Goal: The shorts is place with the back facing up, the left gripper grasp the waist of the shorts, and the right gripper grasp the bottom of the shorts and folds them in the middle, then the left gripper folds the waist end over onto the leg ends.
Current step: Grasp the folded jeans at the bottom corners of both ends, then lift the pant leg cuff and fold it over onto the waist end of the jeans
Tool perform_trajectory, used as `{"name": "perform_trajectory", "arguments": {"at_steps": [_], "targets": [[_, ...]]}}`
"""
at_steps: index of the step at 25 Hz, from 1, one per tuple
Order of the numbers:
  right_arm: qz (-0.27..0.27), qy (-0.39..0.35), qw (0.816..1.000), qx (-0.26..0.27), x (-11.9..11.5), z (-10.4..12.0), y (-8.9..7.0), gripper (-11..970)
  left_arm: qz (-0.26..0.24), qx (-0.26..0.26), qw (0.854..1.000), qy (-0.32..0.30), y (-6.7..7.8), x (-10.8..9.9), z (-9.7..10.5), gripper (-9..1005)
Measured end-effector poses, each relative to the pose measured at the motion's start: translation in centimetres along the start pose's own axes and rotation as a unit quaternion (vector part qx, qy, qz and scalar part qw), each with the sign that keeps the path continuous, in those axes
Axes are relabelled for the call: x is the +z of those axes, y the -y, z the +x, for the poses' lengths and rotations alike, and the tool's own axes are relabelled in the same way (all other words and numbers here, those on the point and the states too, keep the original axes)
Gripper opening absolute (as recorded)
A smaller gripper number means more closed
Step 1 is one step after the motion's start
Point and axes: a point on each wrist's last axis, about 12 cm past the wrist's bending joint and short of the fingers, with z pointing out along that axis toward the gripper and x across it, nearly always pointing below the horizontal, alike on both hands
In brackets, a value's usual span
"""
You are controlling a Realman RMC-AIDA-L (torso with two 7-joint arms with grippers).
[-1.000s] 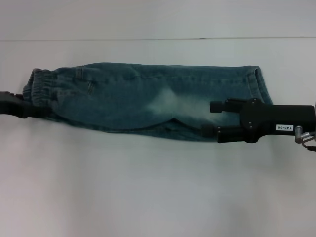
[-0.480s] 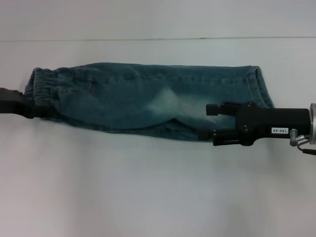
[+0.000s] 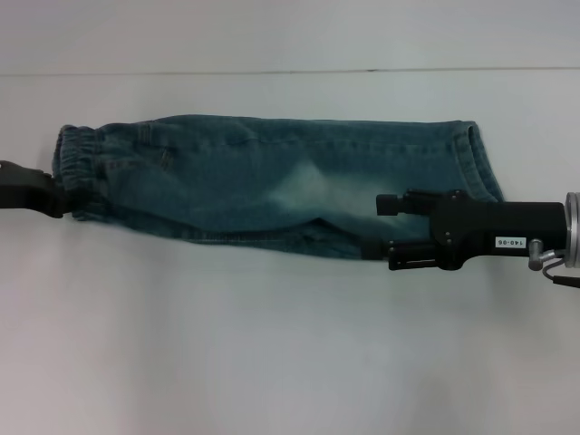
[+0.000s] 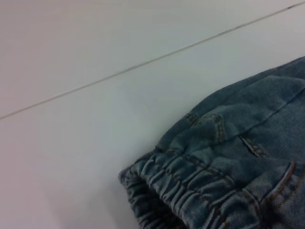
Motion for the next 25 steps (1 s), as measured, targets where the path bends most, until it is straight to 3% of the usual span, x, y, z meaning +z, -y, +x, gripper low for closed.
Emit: {"name": "perform_trajectory", "arguments": {"at_steps": [11,20,25], "targets": [[-0.002,-0.006,1.0,0.0,0.5,0.0,0.0,930,0.004,0.007,1.0,-0.001,0.1,0.0,0.0,208],[0.006,-0.008,1.0,0.006,0.7,0.1,0.3,924,0.021,0.018,1.0,0.004,0.3,-0.7,-0.6,132],[0.008,-0.009,1.0,0.002,0.9,-0.1,0.4,714,0.034,0.027,0.999,0.011,0.4,-1.7,-1.5,109]]}}
